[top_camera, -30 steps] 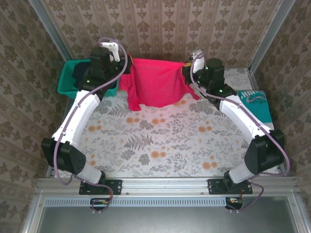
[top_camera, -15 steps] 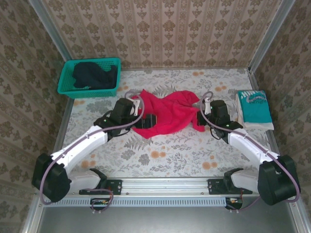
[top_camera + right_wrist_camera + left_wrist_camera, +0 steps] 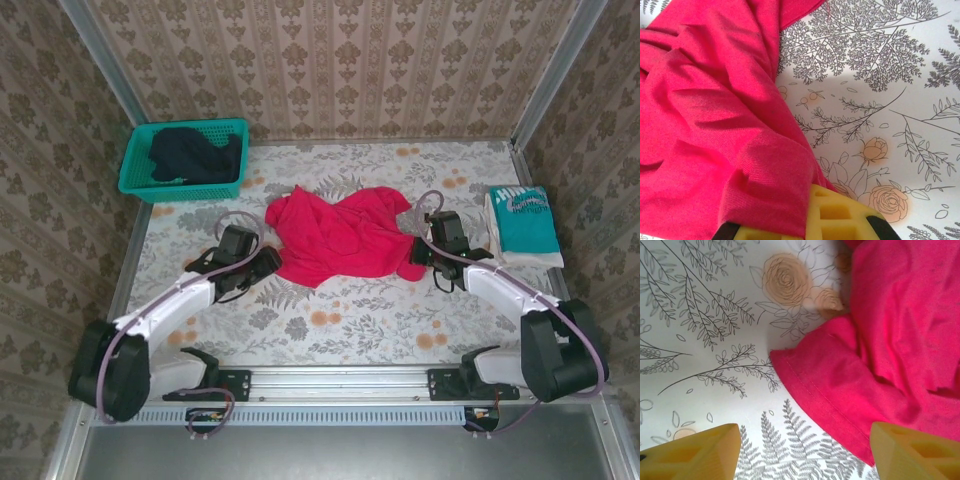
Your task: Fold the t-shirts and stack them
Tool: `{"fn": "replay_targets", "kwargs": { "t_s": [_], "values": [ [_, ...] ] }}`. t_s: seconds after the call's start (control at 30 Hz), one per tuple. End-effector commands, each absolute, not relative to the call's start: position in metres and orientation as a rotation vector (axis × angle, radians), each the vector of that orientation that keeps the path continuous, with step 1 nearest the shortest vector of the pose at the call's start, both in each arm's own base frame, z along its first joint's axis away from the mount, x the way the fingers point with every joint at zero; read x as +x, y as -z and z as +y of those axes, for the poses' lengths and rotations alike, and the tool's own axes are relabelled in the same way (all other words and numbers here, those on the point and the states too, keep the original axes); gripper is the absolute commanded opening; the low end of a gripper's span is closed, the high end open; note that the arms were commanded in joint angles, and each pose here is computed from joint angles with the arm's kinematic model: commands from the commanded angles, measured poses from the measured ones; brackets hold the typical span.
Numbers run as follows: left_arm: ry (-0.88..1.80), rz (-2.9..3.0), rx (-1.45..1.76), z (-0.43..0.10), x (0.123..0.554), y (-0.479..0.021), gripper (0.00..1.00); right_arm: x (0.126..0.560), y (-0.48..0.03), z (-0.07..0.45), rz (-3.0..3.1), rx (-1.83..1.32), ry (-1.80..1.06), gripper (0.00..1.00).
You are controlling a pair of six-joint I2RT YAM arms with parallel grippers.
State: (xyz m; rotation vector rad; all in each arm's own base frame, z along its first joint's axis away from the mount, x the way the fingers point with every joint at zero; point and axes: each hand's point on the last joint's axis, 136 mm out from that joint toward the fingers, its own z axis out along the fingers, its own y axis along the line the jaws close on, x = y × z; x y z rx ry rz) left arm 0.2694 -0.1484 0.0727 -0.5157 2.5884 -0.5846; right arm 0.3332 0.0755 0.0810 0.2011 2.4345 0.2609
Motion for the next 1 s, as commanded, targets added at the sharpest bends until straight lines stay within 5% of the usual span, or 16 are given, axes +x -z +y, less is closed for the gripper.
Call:
{"fn": "replay_targets", "kwargs": {
  "t_s": [0.0, 0.33, 0.47, 0.53, 0.6, 0.67, 0.8, 0.97],
  "values": [
    [0.619, 2.538, -0.535, -0.16, 0.298, -0.085, 0.65, 0.345, -0.09, 0.079, 2.413, 0.24, -0.292, 0.0],
    [0.655, 2.65, -0.498, -0.187, 0.32, -0.045, 0.57, 0.348, -0.102, 0.077, 2.383, 0.235, -0.292, 0.0],
    [0.654, 2.662, -0.515, -0.189, 0.324, -0.033, 0.34, 0.347, -0.108, 0.074, 2.362, 0.225, -0.273, 0.0],
    [0.632, 2.647, -0.576, -0.178, 0.33, -0.027, 0.02, 0.346, -0.109, 0.068, 2.352, 0.236, -0.247, 0.14],
    [0.628, 2.625, -0.617, -0.172, 0.332, -0.026, 0.0, 0.343, -0.107, 0.051, 2.351, 0.326, -0.16, 0.63],
    [0.629, 2.614, -0.638, -0.166, 0.332, -0.028, 0.0, 0.335, -0.103, 0.035, 2.372, 0.433, -0.092, 0.88],
    [0.596, 2.601, -0.666, -0.15, 0.325, -0.034, 0.0, 0.316, -0.098, 0.025, 2.363, 0.617, -0.17, 0.96],
    [0.571, 2.575, -0.683, -0.133, 0.313, -0.048, 0.0, 0.301, -0.086, 0.051, 2.372, 0.728, -0.491, 0.94]
  ]
}}
